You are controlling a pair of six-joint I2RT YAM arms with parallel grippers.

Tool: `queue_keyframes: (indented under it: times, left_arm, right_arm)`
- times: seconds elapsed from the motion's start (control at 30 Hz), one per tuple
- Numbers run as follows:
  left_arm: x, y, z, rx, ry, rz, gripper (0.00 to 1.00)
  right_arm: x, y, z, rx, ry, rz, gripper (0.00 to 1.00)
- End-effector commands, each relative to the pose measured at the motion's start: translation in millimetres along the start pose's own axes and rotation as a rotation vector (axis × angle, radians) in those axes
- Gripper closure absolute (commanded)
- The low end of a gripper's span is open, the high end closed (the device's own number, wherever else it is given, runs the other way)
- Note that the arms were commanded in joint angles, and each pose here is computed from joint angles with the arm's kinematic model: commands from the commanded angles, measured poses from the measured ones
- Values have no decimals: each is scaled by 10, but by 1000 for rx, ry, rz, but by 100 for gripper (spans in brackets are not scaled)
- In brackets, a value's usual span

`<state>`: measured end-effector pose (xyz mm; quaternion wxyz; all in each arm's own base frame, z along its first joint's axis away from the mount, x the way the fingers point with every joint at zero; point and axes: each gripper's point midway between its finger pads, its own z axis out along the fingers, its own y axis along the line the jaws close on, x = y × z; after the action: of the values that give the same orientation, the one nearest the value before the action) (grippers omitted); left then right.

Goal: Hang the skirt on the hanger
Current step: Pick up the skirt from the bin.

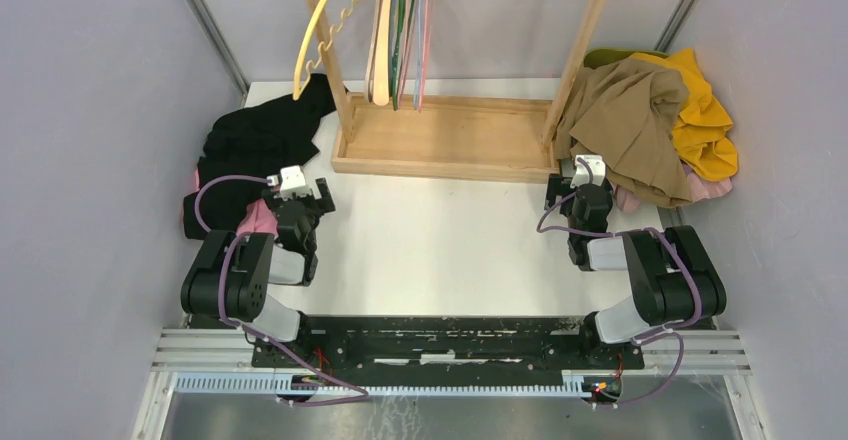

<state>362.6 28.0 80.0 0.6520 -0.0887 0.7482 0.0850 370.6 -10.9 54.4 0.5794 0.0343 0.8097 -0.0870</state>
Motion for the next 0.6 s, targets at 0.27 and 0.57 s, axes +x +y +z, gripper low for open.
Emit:
queue_keyframes:
  times: [0.27, 0.57]
  left_arm:
    - [-158, 24, 21, -19, -62, -40, 1]
    - [-150, 20, 21, -17, -60, -38, 1]
  right_arm:
    - [-195, 44, 76, -29, -49, 10, 0]
    - [-196, 42, 77, -31, -49, 10, 0]
